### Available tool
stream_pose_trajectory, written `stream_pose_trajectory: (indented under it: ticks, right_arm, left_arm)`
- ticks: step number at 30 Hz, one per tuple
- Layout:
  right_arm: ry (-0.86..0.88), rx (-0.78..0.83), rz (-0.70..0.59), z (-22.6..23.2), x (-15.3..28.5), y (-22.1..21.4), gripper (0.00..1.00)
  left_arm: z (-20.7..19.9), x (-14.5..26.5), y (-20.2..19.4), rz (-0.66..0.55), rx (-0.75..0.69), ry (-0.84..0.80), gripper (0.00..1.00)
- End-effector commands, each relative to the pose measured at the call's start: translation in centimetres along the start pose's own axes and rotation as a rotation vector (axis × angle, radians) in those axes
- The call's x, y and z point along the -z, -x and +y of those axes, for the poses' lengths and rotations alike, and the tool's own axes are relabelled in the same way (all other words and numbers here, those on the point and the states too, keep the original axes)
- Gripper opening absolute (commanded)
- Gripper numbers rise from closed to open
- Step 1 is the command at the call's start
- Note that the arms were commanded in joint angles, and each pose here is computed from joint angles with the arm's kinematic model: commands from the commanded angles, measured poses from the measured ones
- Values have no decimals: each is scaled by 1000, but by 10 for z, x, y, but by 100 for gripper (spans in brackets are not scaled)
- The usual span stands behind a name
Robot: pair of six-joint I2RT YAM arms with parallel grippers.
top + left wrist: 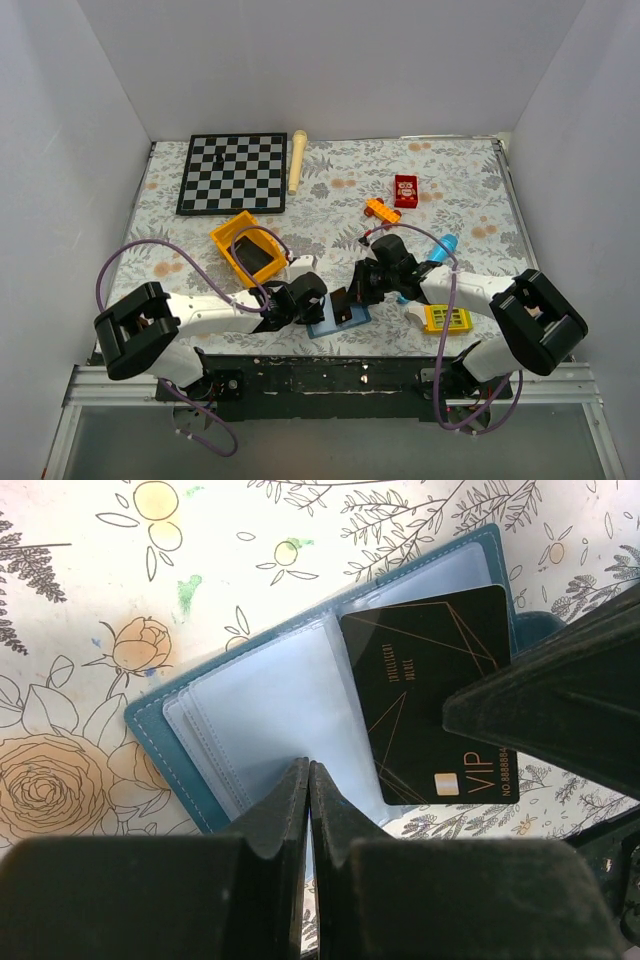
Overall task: Put the credit cards into the card holder
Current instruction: Insert the credit card into the card holder.
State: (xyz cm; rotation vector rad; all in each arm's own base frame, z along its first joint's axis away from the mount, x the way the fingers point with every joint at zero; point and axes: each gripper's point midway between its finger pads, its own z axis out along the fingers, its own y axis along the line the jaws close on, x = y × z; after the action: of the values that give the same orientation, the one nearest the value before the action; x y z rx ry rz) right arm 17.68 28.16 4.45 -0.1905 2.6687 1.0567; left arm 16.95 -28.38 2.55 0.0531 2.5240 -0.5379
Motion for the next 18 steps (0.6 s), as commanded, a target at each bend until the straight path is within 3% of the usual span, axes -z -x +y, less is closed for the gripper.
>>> stream_pose_trajectory:
  ticks: [1,18]
  right_arm:
    - [7,15,-4,-5,4,1,1]
    - [157,31,78,9,-4,-6,1]
  left_arm:
    - [48,5,-32,98,-61,152,0]
    - [48,5,-31,94,-64,153,0]
